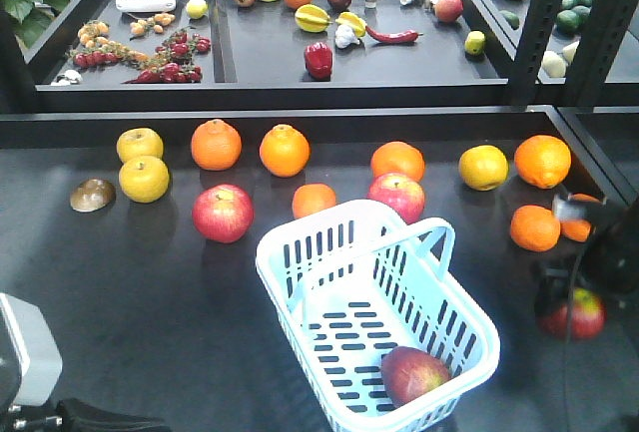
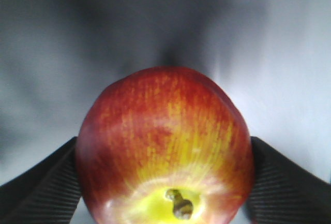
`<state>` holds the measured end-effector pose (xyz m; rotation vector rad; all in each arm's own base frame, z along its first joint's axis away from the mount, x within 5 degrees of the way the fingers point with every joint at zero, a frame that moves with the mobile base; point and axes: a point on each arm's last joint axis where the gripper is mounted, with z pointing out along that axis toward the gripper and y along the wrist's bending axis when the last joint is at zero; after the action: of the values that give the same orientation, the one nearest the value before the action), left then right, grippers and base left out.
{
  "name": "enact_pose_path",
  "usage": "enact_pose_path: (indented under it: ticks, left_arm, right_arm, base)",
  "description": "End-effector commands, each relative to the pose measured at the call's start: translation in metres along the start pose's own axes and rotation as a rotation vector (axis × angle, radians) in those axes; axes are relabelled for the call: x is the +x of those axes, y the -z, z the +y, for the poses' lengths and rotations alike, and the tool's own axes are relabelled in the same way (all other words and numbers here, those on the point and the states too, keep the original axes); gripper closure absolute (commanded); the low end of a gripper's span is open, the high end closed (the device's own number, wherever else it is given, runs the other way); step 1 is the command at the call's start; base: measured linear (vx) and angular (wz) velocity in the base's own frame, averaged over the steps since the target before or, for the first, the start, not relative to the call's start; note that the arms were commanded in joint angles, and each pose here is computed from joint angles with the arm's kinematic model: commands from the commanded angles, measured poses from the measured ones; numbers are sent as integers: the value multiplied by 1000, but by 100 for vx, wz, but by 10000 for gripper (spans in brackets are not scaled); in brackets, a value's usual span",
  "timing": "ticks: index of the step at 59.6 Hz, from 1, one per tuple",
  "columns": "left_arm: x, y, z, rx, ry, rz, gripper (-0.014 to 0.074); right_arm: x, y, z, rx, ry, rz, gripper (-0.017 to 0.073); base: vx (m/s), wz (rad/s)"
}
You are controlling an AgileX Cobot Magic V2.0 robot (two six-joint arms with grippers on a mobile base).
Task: Pick three apples into basket with both arms
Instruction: 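Carry the second apple into the basket and open the right gripper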
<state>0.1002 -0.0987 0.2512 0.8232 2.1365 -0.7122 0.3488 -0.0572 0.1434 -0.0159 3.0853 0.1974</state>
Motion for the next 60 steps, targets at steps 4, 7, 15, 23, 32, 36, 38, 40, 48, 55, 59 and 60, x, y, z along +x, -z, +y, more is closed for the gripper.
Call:
enact_pose_path:
  ticks: [4, 7, 15, 23, 32, 36, 38, 40, 48, 55, 59, 60]
  left_arm:
    - [-10, 3, -1, -2, 23, -58, 599]
    - [-10, 3, -1, -2, 23, -58, 599]
    - [-10, 3, -1, -2, 23, -58, 599]
    - [-10, 3, -1, -2, 23, -57, 599]
    - [-10, 3, -1, -7, 24, -63, 599]
    - [-11, 3, -1, -9, 24, -66, 599]
    - [-11, 3, -1, -9, 24, -66, 599]
    - [-11, 3, -1, -9, 24, -66, 599]
    - [-11, 3, -1, -9, 24, -66, 599]
    - [-11, 3, -1, -9, 24, -65, 599]
    - [-11, 3, -1, -7, 24, -63, 599]
    - [-10, 3, -1, -7, 24, -63, 599]
  right_arm:
    - [11, 79, 21, -60, 37, -167, 568]
    - [20, 93, 26, -74, 57, -193, 566]
    - [56, 119, 41, -95, 60, -275, 564]
    - [100, 135, 67, -192, 100, -391, 564]
    - [132, 150, 108, -343, 191, -568, 564]
    - [138, 154, 123, -387, 241, -616, 561]
    - [139, 154, 130, -404, 264, -628, 561]
    - [139, 153, 137, -414, 284, -635, 559]
    - [129, 139, 157, -428, 316, -613, 542]
    - [115, 112, 174, -419, 346, -548, 501]
    - [108, 100, 181, -401, 366, -539, 454]
    - [107, 98, 182, -400, 367, -537, 440]
  base:
    - [0, 0]
    - [0, 0]
    - [0, 0]
    - [0, 0]
    - [0, 0]
    - [0, 0]
    - [0, 0]
    - [0, 0]
    - [0, 0]
    - [0, 0]
    - [0, 0]
    - [0, 0]
